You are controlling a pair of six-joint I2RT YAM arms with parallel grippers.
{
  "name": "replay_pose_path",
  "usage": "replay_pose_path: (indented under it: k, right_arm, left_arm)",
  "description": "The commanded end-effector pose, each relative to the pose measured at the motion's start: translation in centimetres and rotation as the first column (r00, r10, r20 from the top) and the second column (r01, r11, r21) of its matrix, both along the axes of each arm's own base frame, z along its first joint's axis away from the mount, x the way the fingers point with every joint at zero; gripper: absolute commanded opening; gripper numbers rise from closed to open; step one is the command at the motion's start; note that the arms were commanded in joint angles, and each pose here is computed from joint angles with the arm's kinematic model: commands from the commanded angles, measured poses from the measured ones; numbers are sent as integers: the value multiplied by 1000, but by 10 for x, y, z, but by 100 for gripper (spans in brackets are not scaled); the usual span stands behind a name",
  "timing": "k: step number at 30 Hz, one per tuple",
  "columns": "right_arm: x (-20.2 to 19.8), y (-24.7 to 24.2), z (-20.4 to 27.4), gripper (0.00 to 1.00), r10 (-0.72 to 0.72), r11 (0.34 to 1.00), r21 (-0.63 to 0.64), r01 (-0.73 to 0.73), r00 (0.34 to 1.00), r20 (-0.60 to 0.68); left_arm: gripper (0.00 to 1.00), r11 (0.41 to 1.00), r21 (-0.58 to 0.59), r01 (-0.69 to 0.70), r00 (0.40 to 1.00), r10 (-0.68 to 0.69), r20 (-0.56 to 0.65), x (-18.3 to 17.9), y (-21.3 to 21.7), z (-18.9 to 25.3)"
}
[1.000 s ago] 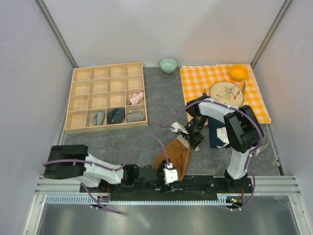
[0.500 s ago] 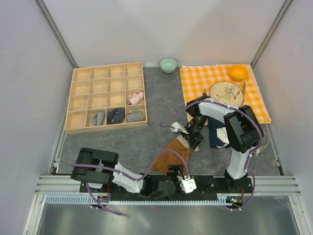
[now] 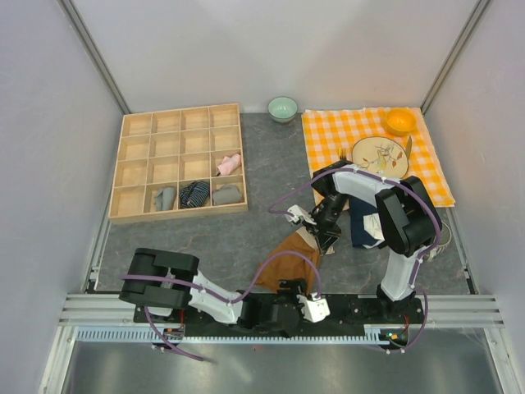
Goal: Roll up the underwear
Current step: Fold the underwear at the center of the board.
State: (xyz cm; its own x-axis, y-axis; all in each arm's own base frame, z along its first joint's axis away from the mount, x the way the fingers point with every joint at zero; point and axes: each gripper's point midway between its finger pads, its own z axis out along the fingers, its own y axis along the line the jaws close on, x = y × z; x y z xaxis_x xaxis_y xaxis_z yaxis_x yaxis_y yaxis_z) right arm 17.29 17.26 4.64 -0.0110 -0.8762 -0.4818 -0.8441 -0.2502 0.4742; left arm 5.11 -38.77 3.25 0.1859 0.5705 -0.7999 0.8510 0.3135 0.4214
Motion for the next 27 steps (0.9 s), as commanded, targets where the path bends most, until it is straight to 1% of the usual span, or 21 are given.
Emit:
replay_pose_path:
  k: [1,6,9,12,15,19,24,27]
  right_arm:
    - [1,8,9,3,-4,999,54,5,1000,-12]
    - [0,7,8,4,-5,999,54,5,1000,-14]
    - [0,8,8,4,-2,998,55,3,1000,-12]
    - [0,7,8,3,-2,998,55,3,1000,-13]
    - [-1,7,8,4,-2,998,55,3,1000,-14]
    - [-1,7,8,4,-2,998,55,3,1000,-14]
    - [-1,6,9,4,-2,998,56,3,1000,-14]
    - [-2,7,9,3,1,998,55,0,1000,-16]
  left_arm:
    - [73,996,-85,-1,996,-7,-93,-14,-20,15]
    - [73,998,-49,-25,995,20,-96,-13,-20,5]
    - [70,998,-26,-57,994,54,-94,-11,-15,-2]
    - [66,996,1,-92,992,92,-82,-6,-7,-6]
    - [64,992,28,-125,990,127,-69,-1,0,-12]
    - [51,988,39,-149,987,151,-61,2,4,-14]
    - [50,981,59,-184,982,187,-39,7,7,-15]
    - [41,979,65,-195,980,197,-37,8,9,-16]
